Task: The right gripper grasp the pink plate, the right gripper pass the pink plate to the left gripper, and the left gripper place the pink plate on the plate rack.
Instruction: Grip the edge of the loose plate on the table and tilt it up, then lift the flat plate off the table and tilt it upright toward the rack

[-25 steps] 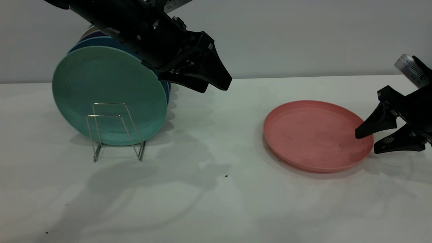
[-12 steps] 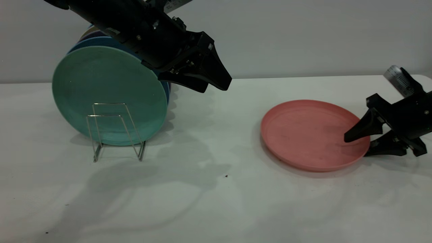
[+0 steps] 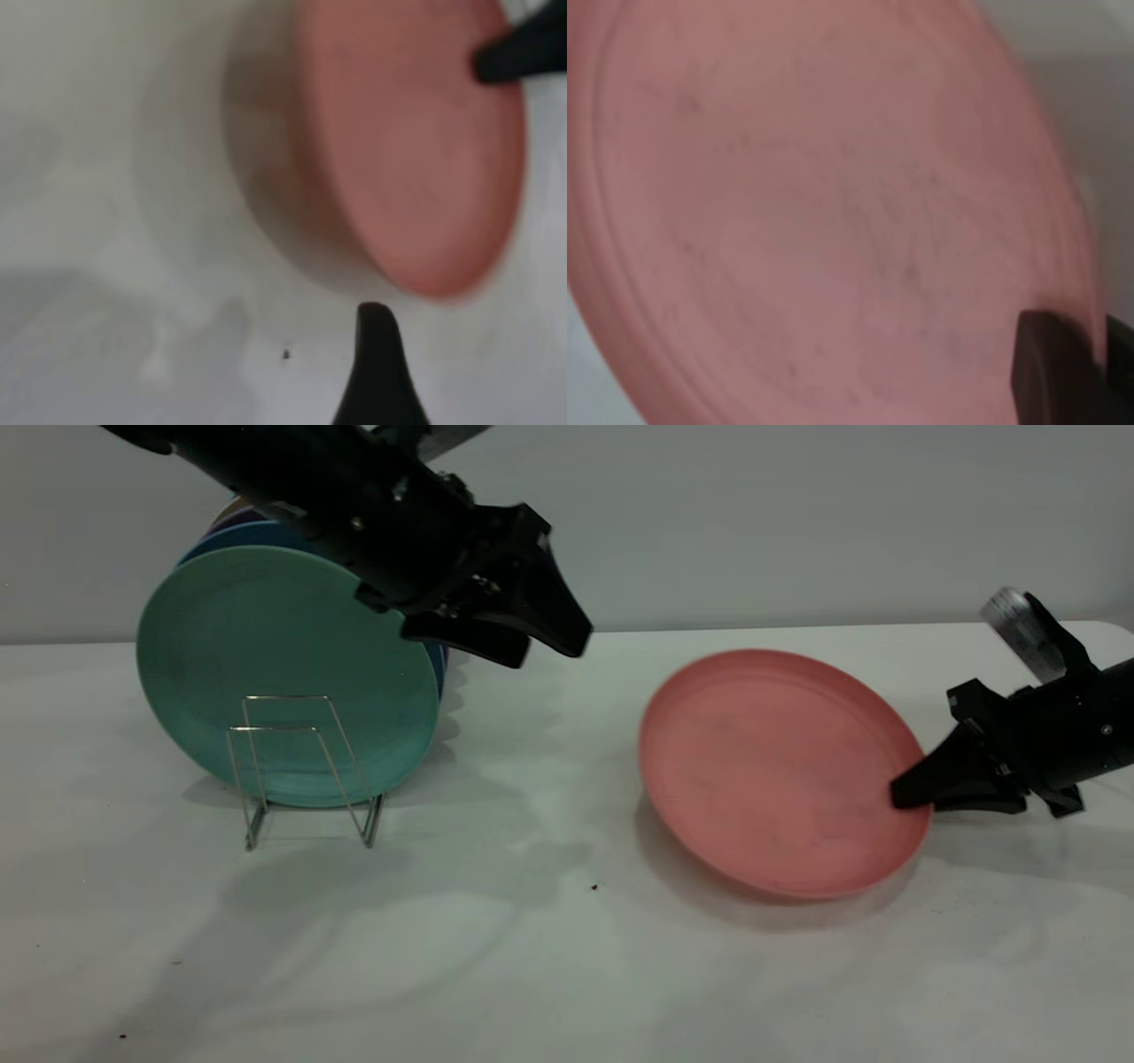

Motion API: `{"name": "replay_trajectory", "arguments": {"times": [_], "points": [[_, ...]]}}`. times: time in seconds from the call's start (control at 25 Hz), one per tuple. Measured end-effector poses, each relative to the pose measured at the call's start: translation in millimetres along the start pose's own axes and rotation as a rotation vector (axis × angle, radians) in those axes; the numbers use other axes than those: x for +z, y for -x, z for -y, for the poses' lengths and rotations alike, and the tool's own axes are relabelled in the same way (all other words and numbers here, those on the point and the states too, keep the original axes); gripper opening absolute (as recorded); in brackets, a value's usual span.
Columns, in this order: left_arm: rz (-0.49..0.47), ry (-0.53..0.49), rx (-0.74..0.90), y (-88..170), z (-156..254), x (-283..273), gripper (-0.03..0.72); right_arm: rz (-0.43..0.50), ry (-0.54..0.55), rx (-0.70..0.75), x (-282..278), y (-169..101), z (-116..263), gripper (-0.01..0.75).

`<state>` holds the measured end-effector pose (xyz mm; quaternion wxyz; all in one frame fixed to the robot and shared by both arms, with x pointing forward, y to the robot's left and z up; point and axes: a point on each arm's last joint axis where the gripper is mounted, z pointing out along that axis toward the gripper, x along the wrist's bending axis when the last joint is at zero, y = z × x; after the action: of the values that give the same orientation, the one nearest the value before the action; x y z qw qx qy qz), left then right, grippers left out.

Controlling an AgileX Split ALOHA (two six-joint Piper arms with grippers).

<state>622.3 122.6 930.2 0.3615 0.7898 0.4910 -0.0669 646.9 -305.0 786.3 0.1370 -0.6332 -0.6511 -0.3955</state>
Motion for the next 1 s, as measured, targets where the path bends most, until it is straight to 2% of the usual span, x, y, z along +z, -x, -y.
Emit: {"name": "replay_trajectory", "arguments": {"times": [0.16, 0.44, 0.64, 0.88, 1.0], "points": [[-0.023, 0.005, -0.004, -7, 0, -3, 0.563, -0.116, -0.018, -0.089, 9, -22, 1, 0.015], [-0.016, 0.012, -0.015, -6, -1, -3, 0.563, -0.183, -0.084, -0.172, 40, -63, 8, 0.015], [-0.019, 0.009, -0.006, -7, -1, -3, 0.556, -0.244, -0.059, -0.158, 46, -76, 7, 0.015], [-0.022, 0.0, 0.007, -7, 0, -3, 0.502, -0.293, -0.014, -0.186, 35, -90, -2, 0.015], [-0.017, -0.004, 0.015, -3, 0, -1, 0.446, -0.299, -0.006, -0.2, 33, -96, -5, 0.015]]}}
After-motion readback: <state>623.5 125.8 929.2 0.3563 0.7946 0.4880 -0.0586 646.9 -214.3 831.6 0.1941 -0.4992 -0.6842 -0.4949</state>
